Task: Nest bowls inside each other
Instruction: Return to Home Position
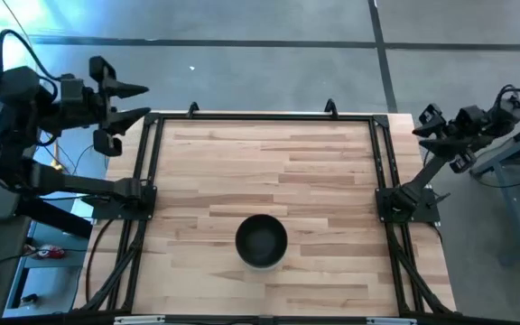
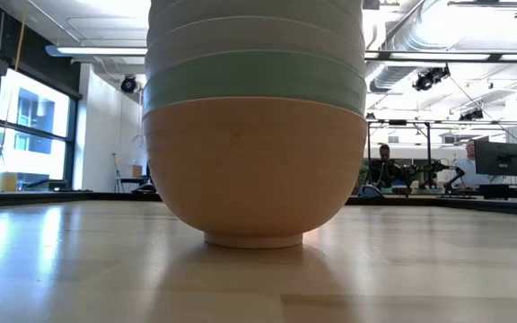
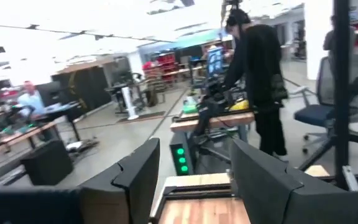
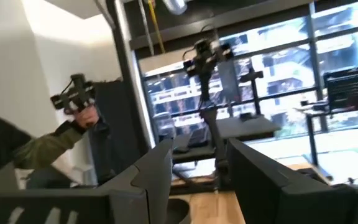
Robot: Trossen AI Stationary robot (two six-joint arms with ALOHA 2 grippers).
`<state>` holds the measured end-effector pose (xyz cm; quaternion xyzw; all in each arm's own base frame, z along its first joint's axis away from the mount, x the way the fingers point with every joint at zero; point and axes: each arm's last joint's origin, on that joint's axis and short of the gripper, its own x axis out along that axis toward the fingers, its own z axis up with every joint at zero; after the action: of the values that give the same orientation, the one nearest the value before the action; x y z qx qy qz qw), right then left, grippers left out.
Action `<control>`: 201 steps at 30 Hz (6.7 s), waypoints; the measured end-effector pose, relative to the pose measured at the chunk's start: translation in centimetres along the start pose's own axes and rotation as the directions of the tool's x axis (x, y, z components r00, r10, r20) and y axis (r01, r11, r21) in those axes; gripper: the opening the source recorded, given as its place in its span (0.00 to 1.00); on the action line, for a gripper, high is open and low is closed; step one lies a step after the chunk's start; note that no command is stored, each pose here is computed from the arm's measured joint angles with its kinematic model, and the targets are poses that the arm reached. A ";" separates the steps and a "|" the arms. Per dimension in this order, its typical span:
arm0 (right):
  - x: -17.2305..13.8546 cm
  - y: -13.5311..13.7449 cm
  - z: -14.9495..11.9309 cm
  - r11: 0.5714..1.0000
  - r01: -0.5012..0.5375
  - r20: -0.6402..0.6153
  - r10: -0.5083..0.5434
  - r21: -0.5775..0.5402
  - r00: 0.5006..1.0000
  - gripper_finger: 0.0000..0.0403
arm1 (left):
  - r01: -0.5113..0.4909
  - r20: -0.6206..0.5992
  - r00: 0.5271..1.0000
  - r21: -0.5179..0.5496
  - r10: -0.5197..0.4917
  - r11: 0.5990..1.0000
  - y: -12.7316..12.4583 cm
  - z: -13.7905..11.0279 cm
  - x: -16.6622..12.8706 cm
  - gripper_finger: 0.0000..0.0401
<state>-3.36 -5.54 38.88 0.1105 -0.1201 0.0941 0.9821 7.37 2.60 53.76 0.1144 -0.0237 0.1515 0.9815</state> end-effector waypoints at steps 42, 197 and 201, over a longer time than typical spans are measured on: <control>1.3 3.0 -2.8 0.813 0.566 0.100 -0.557 -0.138 0.825 0.36 | -0.291 -0.065 0.956 -0.059 0.287 0.955 -1.2 -8.4 -3.4 0.46; 4.6 3.2 -2.9 0.888 0.456 0.016 -0.456 -0.066 0.890 0.36 | 0.424 0.372 0.854 -0.094 -0.364 0.901 -12.4 -31.6 -2.8 0.32; 4.6 3.1 -3.1 0.887 0.458 -0.013 -0.459 -0.054 0.888 0.36 | 0.346 0.346 0.891 -0.095 -0.295 0.934 -11.8 -31.9 -2.4 0.32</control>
<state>1.02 -1.05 37.69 0.1101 -0.0805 -0.1419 0.9804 9.03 -1.62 20.01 0.0642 -0.1783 -0.0360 0.9812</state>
